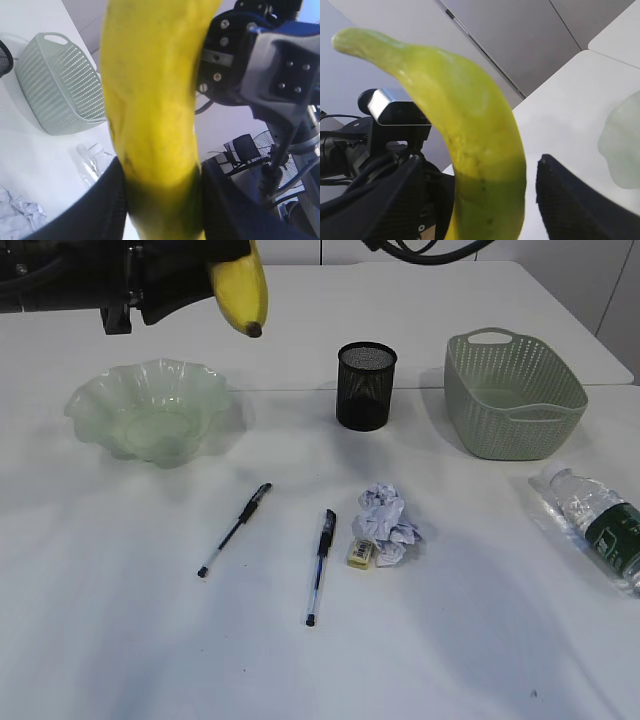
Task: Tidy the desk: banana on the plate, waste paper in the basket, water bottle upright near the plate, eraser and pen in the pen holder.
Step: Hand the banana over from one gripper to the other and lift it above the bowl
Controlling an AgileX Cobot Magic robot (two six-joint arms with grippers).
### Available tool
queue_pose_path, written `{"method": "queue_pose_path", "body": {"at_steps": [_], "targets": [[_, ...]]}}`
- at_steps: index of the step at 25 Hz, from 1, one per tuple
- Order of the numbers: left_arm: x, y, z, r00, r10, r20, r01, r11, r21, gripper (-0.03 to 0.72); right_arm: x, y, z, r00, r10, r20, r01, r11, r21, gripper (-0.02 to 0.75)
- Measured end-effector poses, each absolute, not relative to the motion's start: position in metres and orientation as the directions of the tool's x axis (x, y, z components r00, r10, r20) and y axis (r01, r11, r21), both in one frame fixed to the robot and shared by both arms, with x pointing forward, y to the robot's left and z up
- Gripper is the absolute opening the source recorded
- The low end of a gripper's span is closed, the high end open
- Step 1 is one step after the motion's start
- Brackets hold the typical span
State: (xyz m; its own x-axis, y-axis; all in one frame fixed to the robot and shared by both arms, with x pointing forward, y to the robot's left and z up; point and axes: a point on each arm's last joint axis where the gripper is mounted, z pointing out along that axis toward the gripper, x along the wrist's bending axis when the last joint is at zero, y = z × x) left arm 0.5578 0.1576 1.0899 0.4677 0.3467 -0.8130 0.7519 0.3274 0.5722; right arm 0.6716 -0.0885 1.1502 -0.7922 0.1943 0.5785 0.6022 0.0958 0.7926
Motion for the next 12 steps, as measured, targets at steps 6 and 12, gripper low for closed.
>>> {"method": "queue_pose_path", "body": {"at_steps": [6, 12], "targets": [[0.565, 0.176, 1.09, 0.45, 0.372, -0.812, 0.732, 0.367, 0.573, 0.268, 0.672, -0.089, 1.15, -0.792, 0.197, 0.578, 0.602, 0.098, 0.792, 0.517], [0.574, 0.203, 1.088, 0.423, 0.422, -0.802, 0.703, 0.406, 0.584, 0.267, 0.674, -0.093, 1.15, -0.79, 0.208, 0.577, 0.603, 0.092, 0.793, 0.517]]}}
